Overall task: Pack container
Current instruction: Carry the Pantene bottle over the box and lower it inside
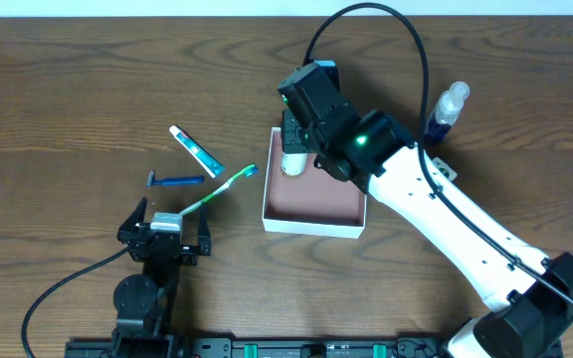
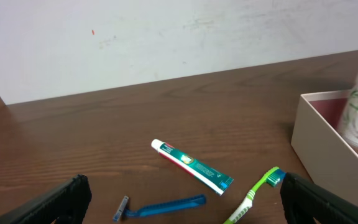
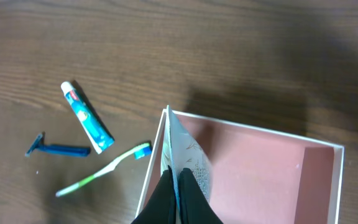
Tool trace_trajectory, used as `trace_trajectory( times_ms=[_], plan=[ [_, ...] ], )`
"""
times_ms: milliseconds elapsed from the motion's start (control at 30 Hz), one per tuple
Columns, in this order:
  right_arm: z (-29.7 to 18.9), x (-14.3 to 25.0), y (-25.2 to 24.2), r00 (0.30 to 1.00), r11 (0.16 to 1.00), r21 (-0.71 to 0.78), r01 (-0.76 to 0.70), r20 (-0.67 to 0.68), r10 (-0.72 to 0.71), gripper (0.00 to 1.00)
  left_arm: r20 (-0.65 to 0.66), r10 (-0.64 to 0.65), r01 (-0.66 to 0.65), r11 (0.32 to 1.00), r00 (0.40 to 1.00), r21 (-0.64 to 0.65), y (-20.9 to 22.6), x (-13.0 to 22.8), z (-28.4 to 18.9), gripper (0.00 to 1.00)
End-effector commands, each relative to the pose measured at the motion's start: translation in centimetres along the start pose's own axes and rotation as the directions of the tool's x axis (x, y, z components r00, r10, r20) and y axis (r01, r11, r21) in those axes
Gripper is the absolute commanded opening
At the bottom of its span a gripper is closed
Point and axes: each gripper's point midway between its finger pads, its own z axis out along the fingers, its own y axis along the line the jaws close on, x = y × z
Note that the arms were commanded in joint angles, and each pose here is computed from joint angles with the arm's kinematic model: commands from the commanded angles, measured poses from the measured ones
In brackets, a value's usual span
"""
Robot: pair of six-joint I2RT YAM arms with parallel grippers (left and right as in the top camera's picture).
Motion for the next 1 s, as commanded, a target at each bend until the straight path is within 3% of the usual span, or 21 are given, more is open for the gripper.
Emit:
trace_trajectory(
  times_ms=[0,967],
  plan=[
    [-0.6,-1.5,0.6,0.997,0.999,0.013,-0.035,0.07,0.034,0.02,-0.054,0.015,-0.015,1.0,0.998,0.001,-0.1,1.8,0.1,0.98],
    [2.0,-1.8,0.9,0.995,0.999,0.031,-0.037,0.094,0.034,0.02,-0.054,0.015,-0.015,1.0,0.998,0.001,-0.1,1.8,0.1,0.98]
  ],
)
